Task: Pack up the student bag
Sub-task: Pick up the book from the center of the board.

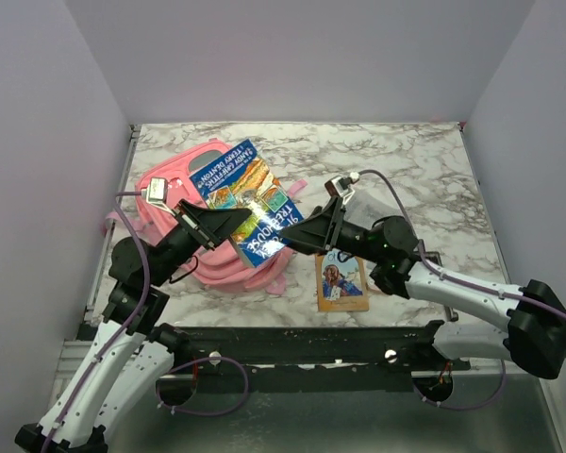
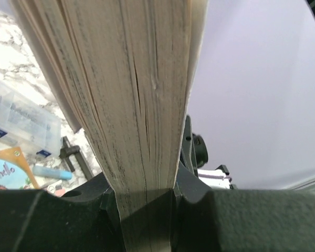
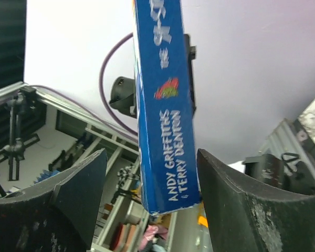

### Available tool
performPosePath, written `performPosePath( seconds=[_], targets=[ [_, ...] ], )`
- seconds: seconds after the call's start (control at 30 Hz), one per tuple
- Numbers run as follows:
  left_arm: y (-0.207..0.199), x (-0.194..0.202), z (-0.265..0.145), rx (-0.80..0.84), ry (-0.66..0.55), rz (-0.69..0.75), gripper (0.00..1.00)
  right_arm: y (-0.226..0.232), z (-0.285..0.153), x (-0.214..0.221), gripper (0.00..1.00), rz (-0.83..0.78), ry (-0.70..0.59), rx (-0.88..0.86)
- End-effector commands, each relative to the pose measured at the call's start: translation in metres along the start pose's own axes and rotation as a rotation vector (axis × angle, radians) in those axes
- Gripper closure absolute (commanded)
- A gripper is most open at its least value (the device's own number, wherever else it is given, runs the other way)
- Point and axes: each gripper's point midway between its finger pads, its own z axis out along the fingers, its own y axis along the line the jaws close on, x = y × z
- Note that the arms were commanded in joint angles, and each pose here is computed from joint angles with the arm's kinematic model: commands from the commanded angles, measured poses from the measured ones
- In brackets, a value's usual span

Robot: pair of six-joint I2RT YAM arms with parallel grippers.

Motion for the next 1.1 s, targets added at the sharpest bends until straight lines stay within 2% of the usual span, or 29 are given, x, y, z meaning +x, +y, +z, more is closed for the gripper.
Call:
performPosePath(
  seconds=[0.0,0.17,0.23,0.33,0.4,0.57,0.67,0.7,0.73,0.77,0.83,0.9,1.0,1.07],
  targets=[
    [-0.036,-0.029,-0.001,0.171,-0.157,-0.008,1.0,0.024,0.017,-0.006,0.27,0.047,-0.171,-0.093],
    [-0.027,-0.031,0.005,0.168,-0.172,-0.024,1.0,0.007,0.028,-0.015,0.3,0.11,-0.258,-0.033],
    [-0.021,-0.029,0.007,0.159,-0.166,-0.023,1.0,-0.003,0.034,-0.017,0.36,0.151,-0.266,0.0],
    [-0.014,-0.028,0.007,0.173,-0.18,-0.032,1.0,-0.006,0.042,-0.012,0.52,0.191,-0.269,-0.017],
    [-0.01,-0.028,0.007,0.169,-0.185,-0.041,1.0,-0.009,0.048,-0.011,0.58,0.219,-0.27,-0.033],
    [0.001,-0.029,0.009,0.147,-0.202,-0.044,1.0,-0.017,0.058,-0.012,0.6,0.211,-0.279,-0.011],
    [0.006,-0.022,0.011,0.142,-0.171,-0.023,1.0,-0.028,0.054,-0.015,0.65,0.205,-0.311,0.037],
    [0.01,-0.017,0.011,0.137,-0.149,-0.012,1.0,-0.031,0.048,-0.017,0.72,0.19,-0.337,0.049],
    [0.019,-0.011,0.011,0.12,-0.13,-0.009,0.94,-0.035,0.041,-0.02,0.77,0.169,-0.362,0.068],
    [0.032,-0.005,0.009,0.094,-0.116,-0.027,0.82,-0.042,0.032,-0.023,0.84,0.153,-0.39,0.103],
    [0.066,0.005,0.005,0.008,-0.113,-0.128,0.5,-0.058,0.013,-0.03,0.94,0.111,-0.432,0.192],
    [0.089,0.015,0.001,-0.045,-0.095,-0.182,0.31,-0.073,-0.007,-0.041,0.99,0.048,-0.481,0.306],
    [0.117,0.031,-0.002,-0.143,-0.022,-0.157,0.18,-0.088,-0.044,-0.062,1.0,-0.121,-0.565,0.516],
    [0.14,0.041,-0.006,-0.266,0.028,-0.134,0.13,-0.092,-0.071,-0.079,0.99,-0.257,-0.619,0.676]
  ],
)
